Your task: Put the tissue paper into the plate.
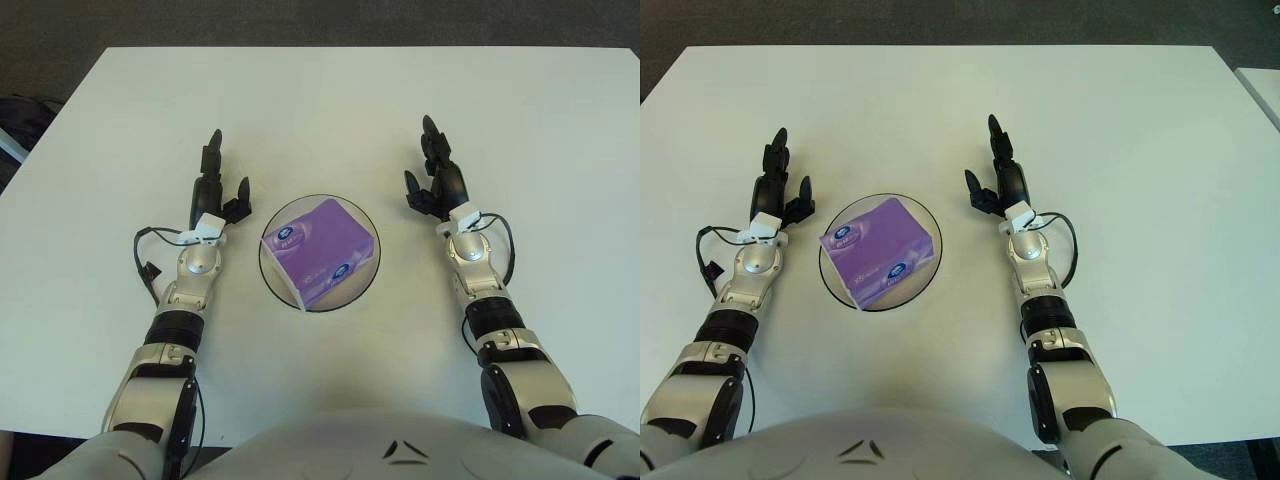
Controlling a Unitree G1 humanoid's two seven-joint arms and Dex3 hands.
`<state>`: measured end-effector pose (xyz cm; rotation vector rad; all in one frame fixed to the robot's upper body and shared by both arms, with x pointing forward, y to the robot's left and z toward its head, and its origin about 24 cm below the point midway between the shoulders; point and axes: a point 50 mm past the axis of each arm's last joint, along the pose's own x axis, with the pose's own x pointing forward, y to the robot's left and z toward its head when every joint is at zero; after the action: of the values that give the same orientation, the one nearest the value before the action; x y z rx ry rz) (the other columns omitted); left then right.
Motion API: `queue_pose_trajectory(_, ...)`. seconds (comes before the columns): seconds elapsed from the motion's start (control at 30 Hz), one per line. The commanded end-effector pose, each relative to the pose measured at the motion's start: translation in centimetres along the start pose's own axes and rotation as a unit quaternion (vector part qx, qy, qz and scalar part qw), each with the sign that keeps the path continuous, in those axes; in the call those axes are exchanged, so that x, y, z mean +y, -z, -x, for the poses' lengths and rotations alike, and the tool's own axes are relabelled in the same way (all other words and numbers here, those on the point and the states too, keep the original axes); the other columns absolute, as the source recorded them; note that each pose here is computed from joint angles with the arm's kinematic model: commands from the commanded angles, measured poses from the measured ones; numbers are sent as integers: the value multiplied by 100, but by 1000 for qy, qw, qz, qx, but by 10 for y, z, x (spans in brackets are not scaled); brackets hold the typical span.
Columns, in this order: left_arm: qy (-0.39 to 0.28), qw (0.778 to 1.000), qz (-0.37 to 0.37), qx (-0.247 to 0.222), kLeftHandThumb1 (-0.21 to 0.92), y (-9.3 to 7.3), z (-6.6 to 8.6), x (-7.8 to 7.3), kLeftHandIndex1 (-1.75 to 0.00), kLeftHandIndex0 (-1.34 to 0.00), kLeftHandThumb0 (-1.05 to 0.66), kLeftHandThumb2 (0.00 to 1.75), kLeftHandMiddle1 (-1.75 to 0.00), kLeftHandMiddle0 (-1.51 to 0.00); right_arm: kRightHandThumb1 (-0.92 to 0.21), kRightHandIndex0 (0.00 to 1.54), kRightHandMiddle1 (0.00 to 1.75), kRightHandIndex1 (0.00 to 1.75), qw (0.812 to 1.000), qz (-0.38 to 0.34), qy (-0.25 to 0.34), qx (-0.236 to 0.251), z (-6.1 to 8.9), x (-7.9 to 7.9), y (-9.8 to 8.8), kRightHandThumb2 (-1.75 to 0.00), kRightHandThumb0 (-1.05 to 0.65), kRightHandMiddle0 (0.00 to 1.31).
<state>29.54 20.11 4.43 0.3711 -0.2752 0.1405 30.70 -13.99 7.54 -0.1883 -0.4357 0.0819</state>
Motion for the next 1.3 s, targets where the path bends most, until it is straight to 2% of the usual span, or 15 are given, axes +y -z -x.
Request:
queue_pose_trajectory(0.0,52,981,26,185,92,62,86,-40,-38,0,-70,82,-1,-19,-92,0,0,0,999,-6,17,49,25,4,14,-75,-105,0)
queue_pose_trajectory(0.5,56,983,25,175,92,60,83,-41,-36,0,-68,80,0,-19,-92,0,0,0,995,12,41,86,36,13,25,-70,-98,0)
queue_pose_trajectory(1.27,53,984,28,170,92,57,82,-42,-34,0,-68,79,0,-17,-92,0,0,0,994,15,44,103,38,15,36,-72,-92,0)
